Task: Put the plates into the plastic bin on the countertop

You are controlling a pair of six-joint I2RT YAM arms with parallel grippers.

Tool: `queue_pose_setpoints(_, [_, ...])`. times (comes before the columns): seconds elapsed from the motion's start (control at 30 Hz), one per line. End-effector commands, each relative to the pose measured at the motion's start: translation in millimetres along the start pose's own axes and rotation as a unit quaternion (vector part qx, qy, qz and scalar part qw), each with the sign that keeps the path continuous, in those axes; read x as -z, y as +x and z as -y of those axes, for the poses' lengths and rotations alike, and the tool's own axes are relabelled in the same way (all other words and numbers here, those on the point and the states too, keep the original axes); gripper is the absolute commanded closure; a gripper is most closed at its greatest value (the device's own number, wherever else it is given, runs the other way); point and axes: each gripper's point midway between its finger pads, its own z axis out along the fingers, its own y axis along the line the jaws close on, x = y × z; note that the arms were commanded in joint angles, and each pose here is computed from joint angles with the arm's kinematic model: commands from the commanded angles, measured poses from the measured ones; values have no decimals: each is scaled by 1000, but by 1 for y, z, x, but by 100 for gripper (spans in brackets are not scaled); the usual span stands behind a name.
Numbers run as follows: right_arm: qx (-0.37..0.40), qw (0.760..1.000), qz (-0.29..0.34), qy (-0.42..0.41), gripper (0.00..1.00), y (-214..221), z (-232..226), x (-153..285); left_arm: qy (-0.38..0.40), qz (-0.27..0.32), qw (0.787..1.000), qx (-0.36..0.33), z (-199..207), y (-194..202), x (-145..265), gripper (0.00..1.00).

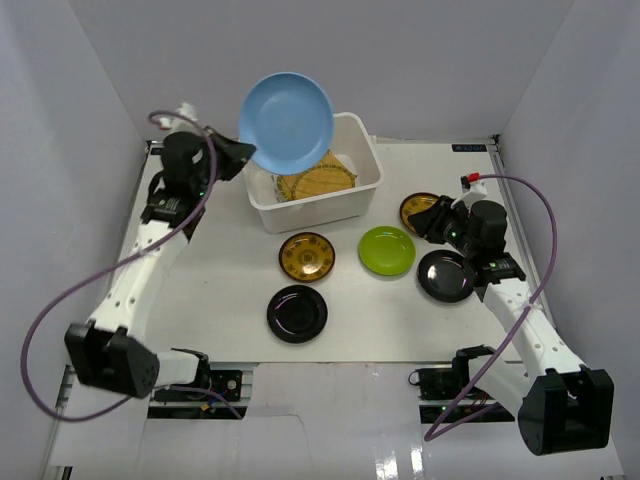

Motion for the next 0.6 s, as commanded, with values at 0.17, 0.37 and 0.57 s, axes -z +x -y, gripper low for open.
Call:
queue_pose_setpoints(0.17, [25,1000,12,4,68,-14,-2,6,-51,-137,985,-86,3,77,-114,100])
queue_pose_setpoints(0.37, [30,1000,-6,5,67,-5,1,7,-105,-195,966,-132,-30,114,-170,100])
queue_pose_setpoints(0.57, [38,998,-14,42,63,0,14,11,-118,-252,950,-144,-54,149,-197,100])
